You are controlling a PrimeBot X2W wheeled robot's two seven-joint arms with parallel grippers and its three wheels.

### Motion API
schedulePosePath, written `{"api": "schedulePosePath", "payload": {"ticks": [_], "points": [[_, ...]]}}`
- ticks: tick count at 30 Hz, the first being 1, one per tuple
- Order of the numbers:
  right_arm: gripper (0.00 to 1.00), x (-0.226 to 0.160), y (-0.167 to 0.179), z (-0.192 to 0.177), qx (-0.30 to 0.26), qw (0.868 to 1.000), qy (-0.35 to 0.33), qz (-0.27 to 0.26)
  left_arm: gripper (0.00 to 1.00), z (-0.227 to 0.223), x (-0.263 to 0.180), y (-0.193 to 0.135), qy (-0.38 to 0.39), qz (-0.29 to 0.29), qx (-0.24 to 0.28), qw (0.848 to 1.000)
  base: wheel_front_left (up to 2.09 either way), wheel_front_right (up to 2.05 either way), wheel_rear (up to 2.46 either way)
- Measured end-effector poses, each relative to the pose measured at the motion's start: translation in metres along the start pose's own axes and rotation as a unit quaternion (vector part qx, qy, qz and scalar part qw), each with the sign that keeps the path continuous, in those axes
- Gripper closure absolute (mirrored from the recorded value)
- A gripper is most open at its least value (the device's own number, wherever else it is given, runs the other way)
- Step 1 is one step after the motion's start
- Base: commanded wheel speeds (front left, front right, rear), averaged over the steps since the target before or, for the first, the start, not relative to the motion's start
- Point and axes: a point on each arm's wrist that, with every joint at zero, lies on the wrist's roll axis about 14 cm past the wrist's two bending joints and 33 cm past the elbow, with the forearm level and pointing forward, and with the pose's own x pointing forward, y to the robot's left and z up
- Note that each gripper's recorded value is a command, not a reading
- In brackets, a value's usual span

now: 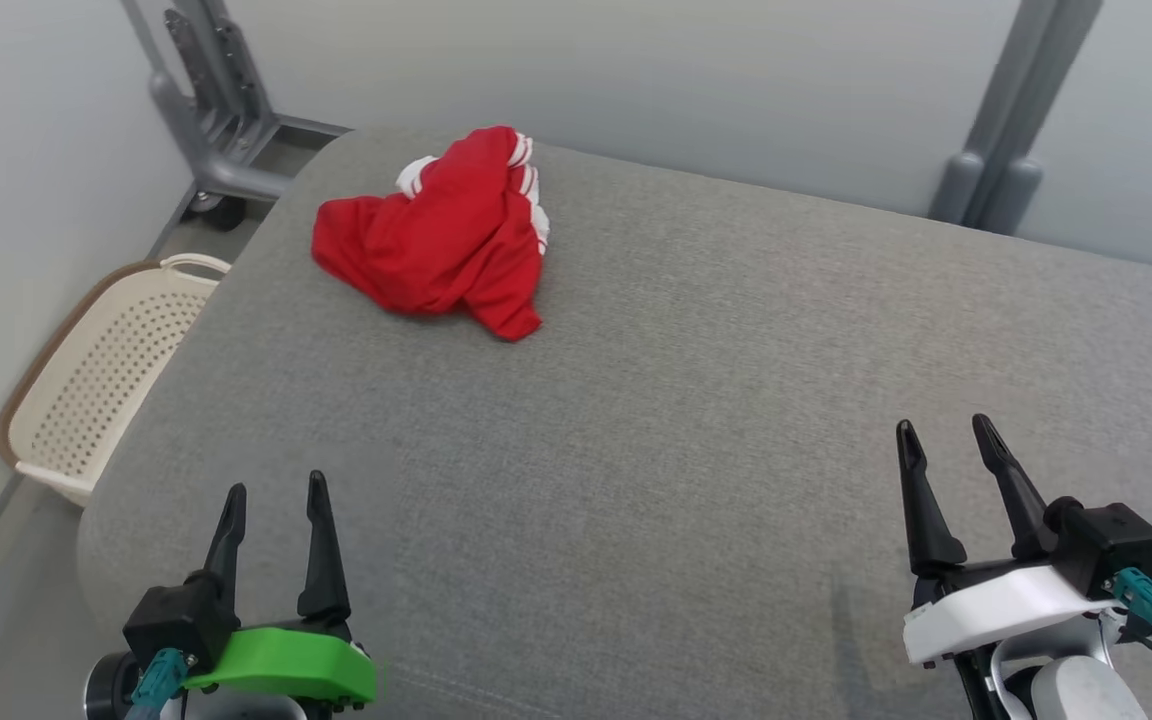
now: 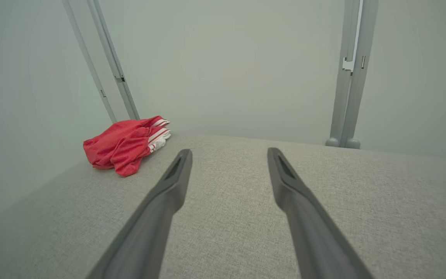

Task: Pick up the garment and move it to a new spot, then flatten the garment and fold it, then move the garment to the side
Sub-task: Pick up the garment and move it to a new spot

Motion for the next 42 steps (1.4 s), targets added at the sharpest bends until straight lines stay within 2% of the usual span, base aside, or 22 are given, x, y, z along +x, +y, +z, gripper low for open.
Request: {"api": "schedulePosePath", "payload": {"ticks": [8, 15, 23, 30, 32, 36, 40, 42], "points": [[0.0, 0.024, 0.035, -0.015, 0.012, 0.998, 0.015, 0.057, 0.0, 0.009, -0.017, 0.035, -0.01, 0.058, 0.005, 0.998, 0.0, 0.0, 0.0], [0.0, 0.031, 0.026, -0.018, 0.016, 0.999, 0.013, 0.046, 0.0, 0.009, -0.01, 0.04, -0.007, 0.067, 0.013, 0.998, 0.0, 0.0, 0.0], [0.0, 0.036, -0.001, -0.01, 0.005, 1.0, -0.003, 0.014, 0.0, 0.059, 0.055, 0.028, -0.068, 0.015, 0.069, 0.995, 0.0, 0.0, 0.0], [0.0, 0.042, -0.027, -0.008, -0.007, 1.0, -0.011, -0.014, 0.0, 0.118, 0.14, -0.012, -0.107, -0.061, 0.126, 0.984, 0.0, 0.0, 0.0], [0.0, 0.044, -0.034, -0.008, -0.009, 1.0, -0.014, -0.022, 0.0, 0.116, 0.163, -0.024, -0.085, -0.083, 0.121, 0.986, 0.0, 0.0, 0.0], [0.0, 0.046, -0.053, -0.013, -0.01, 0.999, -0.011, -0.041, 0.0, 0.104, 0.205, -0.038, -0.035, -0.105, 0.154, 0.982, 0.0, 0.0, 0.0], [0.0, 0.045, -0.075, -0.023, -0.012, 0.998, -0.005, -0.066, 0.0, 0.063, 0.239, -0.056, 0.037, -0.122, 0.139, 0.982, 0.0, 0.0, 0.0], [0.0, 0.042, -0.087, -0.029, -0.013, 0.997, 0.0, -0.08, 0.0, 0.039, 0.252, -0.058, 0.072, -0.125, 0.148, 0.978, 0.0, 0.0, 0.0]]}}
